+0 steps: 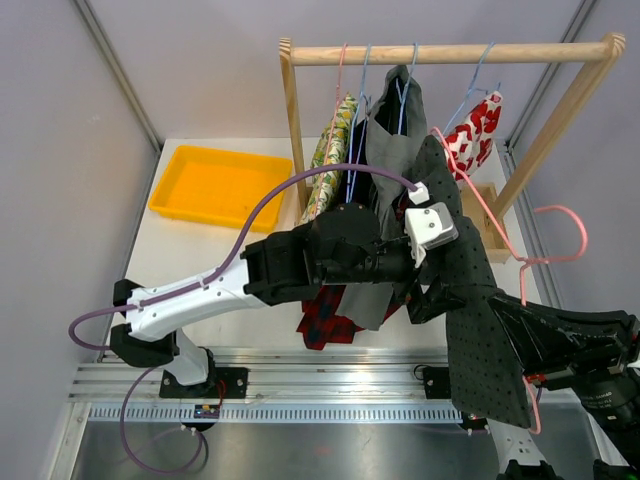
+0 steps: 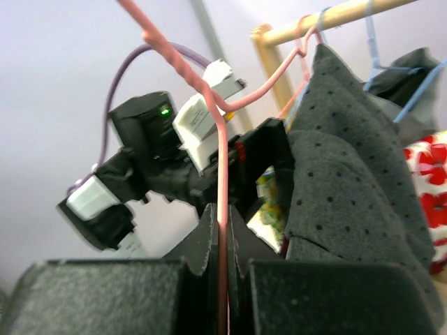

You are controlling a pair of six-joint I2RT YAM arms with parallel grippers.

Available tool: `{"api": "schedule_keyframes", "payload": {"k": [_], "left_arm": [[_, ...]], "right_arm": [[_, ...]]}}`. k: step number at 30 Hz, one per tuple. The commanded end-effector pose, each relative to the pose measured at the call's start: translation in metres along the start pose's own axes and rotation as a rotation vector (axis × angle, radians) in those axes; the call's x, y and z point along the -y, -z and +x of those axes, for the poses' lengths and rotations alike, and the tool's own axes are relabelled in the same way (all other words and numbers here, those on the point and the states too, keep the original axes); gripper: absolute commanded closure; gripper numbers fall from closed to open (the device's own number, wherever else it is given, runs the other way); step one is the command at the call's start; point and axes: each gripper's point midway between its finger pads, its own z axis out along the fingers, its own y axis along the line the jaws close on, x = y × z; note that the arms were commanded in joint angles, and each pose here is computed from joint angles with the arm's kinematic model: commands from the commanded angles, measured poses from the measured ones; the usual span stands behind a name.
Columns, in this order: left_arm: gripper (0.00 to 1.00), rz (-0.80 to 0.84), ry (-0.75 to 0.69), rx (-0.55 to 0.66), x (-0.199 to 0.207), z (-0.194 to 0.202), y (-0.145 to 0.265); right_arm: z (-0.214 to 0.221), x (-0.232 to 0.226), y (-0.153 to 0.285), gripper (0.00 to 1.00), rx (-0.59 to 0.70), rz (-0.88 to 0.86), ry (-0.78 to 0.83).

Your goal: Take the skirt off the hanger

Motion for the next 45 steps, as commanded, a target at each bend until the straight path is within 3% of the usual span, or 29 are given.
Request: {"api": "schedule_keyframes", "payload": {"k": [1,3,4,5,6,8,9,10,16,23,30,33,39,45], "left_arm": [[0.01,0.027,-0.005,0.162,0.012,-0.043,0.009],[0.02,0.035,-0.001,0.175,0.015,-0.043,0.007],[0.10,0.026,0.006,0.180,0.014,-0.043,0.006],[0.22,0.025,0.009,0.183,0.014,-0.043,0.006],[0.48,0.020,0.012,0.193,0.014,-0.044,0.007],[0.74,0.013,0.026,0.209,0.014,-0.043,0.008],[0.94,0.016,0.031,0.215,0.015,-0.044,0.009],[1.00,0.026,0.041,0.224,0.018,-0.044,0.013],[1.00,0.052,0.060,0.168,0.041,-0.017,0.031],[1.00,0.071,0.117,0.025,0.094,0.065,0.083],[1.00,-0.102,0.239,-0.149,0.091,0.162,0.119],[1.00,-0.178,0.275,-0.171,0.081,0.182,0.132],[1.00,-0.341,0.254,-0.119,0.043,0.162,0.170],[1.00,-0.551,-0.022,-0.112,0.016,0.056,0.192]], "right_arm": [[-0.015,-0.037,-0.002,1.00,0.027,-0.187,-0.006],[-0.017,-0.041,-0.001,1.00,0.037,-0.200,-0.010],[-0.018,-0.041,-0.001,1.00,0.039,-0.203,-0.013],[-0.020,-0.043,-0.002,1.00,0.045,-0.208,-0.011],[-0.021,-0.044,-0.001,1.00,0.048,-0.213,-0.013],[-0.021,-0.044,-0.003,1.00,0.050,-0.221,-0.022],[-0.021,-0.042,-0.004,1.00,0.050,-0.213,-0.025],[-0.022,-0.039,-0.006,1.00,0.058,-0.202,-0.027],[-0.039,-0.010,-0.021,1.00,0.117,-0.065,0.025],[-0.099,0.032,-0.024,1.00,0.291,0.219,0.183],[-0.137,0.048,-0.027,1.00,0.388,0.335,0.267],[-0.150,0.059,-0.029,1.00,0.406,0.400,0.299],[-0.175,0.106,-0.010,1.00,0.463,0.691,0.358],[-0.143,0.142,-0.025,1.00,0.345,0.767,0.306]]}}
